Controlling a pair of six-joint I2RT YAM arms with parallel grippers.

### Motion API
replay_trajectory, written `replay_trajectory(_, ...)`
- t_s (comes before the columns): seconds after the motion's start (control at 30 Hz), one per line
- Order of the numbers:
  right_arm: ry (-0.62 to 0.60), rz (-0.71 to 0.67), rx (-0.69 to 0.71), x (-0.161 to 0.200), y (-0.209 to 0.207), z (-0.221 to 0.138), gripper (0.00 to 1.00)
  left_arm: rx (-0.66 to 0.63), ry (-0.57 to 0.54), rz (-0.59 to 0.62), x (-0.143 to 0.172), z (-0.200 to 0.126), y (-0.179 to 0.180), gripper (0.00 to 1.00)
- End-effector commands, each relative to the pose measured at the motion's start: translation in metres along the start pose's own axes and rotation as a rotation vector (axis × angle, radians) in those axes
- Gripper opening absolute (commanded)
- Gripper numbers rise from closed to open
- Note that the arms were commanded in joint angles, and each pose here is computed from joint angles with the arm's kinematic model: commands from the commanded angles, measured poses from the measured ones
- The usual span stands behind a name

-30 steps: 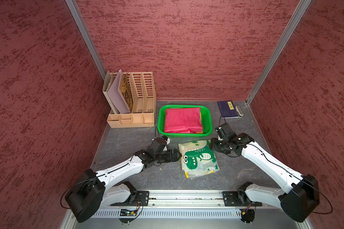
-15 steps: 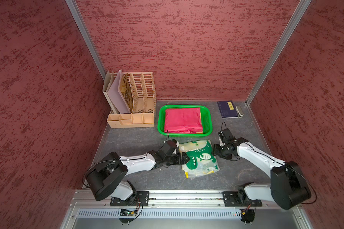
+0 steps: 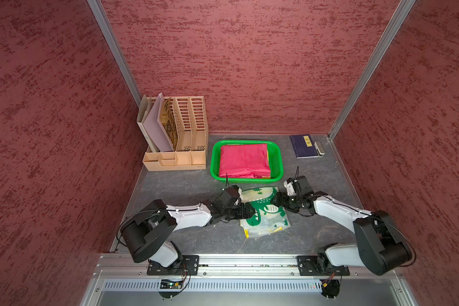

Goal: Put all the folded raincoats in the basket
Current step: Move the raincoat to the center of the board, then pick up the raincoat from the center of the board.

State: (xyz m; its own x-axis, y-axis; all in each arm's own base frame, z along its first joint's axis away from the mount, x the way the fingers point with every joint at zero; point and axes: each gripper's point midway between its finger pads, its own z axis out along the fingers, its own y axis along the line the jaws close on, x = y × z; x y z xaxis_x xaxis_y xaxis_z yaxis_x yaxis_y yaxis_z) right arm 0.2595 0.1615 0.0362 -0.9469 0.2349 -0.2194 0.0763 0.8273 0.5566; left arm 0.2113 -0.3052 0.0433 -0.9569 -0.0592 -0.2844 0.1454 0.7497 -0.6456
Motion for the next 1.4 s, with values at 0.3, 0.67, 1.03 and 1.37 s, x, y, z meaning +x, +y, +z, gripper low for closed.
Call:
replay_trajectory(0.3,0.067,-0.009,0.046,0.039,-0.004,0.000,0.42,-0.052,-0.031,0.003,-0.007,-0.006,0.003,0.57)
replay_trajectory(0.67,0.011,-0.090,0.033,0.040,0.026,-0.018,0.00,-0.021,-0.089,0.026,-0.023,-0.028,-0.020,0.22)
replay_trajectory(1.03,-0.004,-0.136,0.009,0.043,0.052,-0.028,0.00,-0.019,-0.137,0.066,-0.031,-0.054,-0.036,0.00)
replay_trajectory(1.37,-0.053,-0.171,-0.032,0.036,0.078,-0.060,0.00,-0.004,-0.190,0.078,-0.036,-0.079,-0.047,0.00)
